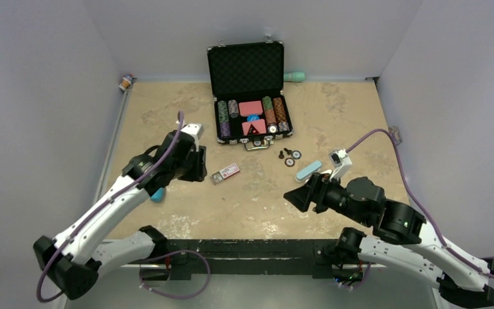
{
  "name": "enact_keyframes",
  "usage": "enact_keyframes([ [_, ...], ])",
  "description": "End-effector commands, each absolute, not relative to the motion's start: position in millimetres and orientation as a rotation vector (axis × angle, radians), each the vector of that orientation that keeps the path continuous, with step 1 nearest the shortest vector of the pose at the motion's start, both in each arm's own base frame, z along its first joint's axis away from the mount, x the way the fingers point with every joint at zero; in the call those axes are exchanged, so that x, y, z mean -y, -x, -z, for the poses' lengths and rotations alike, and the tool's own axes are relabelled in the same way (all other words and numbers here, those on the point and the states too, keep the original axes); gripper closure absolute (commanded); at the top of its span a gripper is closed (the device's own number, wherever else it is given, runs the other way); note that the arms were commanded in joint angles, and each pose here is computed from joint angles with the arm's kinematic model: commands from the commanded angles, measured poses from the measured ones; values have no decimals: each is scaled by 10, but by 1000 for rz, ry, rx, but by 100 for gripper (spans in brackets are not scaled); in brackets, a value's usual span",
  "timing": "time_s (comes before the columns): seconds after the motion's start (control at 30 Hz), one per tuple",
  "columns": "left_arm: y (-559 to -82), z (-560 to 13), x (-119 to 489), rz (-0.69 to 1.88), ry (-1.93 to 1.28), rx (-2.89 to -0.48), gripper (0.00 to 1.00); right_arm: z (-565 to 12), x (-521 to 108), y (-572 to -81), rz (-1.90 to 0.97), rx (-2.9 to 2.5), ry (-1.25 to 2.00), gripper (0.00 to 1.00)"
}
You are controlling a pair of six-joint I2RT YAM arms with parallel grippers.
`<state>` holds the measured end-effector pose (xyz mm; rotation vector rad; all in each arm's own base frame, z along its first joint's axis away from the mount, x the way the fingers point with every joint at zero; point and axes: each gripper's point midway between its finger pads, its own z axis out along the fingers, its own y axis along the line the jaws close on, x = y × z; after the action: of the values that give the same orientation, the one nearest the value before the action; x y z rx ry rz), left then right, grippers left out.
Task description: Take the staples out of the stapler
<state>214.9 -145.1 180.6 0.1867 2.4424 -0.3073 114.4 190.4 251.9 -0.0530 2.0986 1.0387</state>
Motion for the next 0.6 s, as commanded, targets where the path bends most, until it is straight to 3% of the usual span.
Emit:
enact_keyframes([
  [0.0, -1841, -1983, 1224, 326, -178, -2407, 48, -2697, -2217, -1200, -1145, -2041, 97, 24],
  [0.2, -1664, -1957, 962, 280, -109, -2365, 51, -2669, -2650, -1473, -1122, -2049, 103, 25],
  [0.4, -1615, -2119, 859, 304, -82, -2258, 48, -2357, -3361, -1824, -1039, -2164, 207, 27],
  [0.57, -1598, -2154, 887, 345, -91, -2225, 48, -2119, -3704, -2303, -960, -2216, 255, 44],
])
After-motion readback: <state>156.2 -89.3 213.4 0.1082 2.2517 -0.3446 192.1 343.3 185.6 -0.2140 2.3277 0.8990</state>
